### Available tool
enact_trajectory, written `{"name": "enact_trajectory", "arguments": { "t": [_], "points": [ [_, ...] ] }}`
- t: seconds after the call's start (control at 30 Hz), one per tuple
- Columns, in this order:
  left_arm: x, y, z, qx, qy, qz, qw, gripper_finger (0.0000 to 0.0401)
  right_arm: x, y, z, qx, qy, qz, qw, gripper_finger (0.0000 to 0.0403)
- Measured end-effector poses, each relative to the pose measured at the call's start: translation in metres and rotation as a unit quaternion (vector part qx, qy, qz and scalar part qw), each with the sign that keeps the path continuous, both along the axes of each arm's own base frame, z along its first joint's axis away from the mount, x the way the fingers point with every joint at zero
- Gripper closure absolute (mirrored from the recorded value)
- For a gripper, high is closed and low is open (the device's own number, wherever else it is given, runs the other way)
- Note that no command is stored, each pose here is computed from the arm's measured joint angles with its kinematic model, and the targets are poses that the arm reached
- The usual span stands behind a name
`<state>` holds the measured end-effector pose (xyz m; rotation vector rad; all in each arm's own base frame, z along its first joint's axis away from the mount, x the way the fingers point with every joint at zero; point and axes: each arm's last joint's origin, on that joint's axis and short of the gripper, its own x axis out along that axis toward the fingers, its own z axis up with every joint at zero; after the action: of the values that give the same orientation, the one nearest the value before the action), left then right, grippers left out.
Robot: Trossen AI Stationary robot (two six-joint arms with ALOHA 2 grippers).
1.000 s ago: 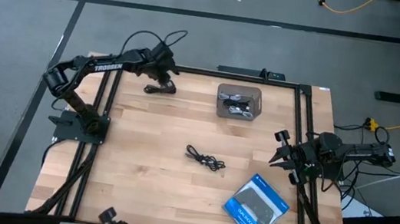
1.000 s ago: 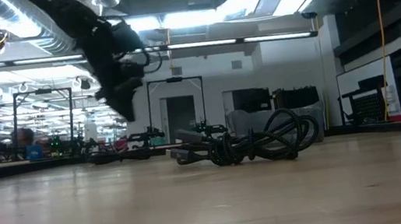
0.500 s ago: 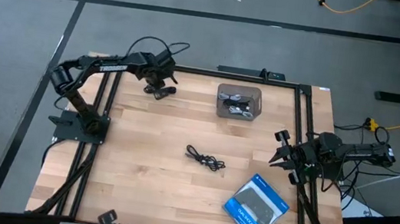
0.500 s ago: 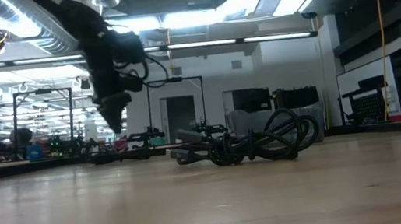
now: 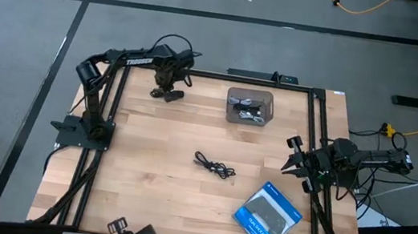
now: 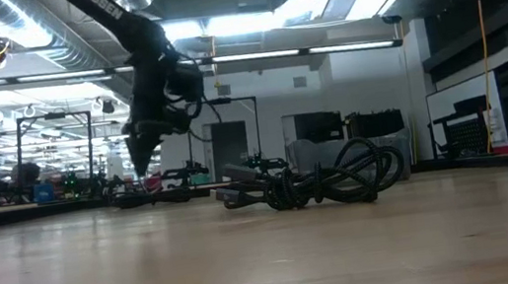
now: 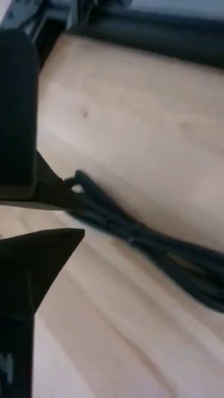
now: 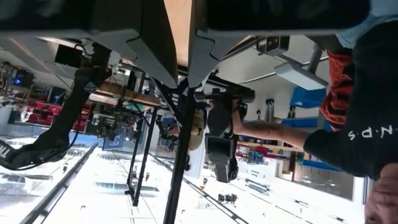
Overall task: Pick and place USB-C Cables
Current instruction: Put the top black charger cable into the black bin
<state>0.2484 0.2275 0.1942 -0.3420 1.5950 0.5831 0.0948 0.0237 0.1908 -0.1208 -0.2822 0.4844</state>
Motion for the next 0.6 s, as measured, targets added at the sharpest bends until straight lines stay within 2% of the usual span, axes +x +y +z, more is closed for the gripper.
{"name": "enact_trajectory", "arguments": {
  "t": [0.17,0.43,0.53,0.6],
  "points": [
    [0.001,-0.003,-0.006,-0.032,-0.027,-0.001,0.999,0.0333,0.0,0.0,0.0,-0.019,-0.009,-0.005,1.0,0.0358],
    [0.009,-0.008,-0.005,0.017,0.013,-0.083,0.996,0.0329,0.0,0.0,-0.001,-0.018,-0.006,-0.005,1.0,0.0358],
    [0.014,-0.008,-0.005,0.034,-0.003,-0.089,0.995,0.0328,0.0,0.0,-0.001,-0.018,-0.006,-0.005,1.0,0.0358],
    [0.015,-0.008,-0.005,0.025,-0.016,-0.092,0.995,0.0321,0.0,0.0,-0.001,-0.019,-0.006,-0.005,1.0,0.0358]
  ]
}}
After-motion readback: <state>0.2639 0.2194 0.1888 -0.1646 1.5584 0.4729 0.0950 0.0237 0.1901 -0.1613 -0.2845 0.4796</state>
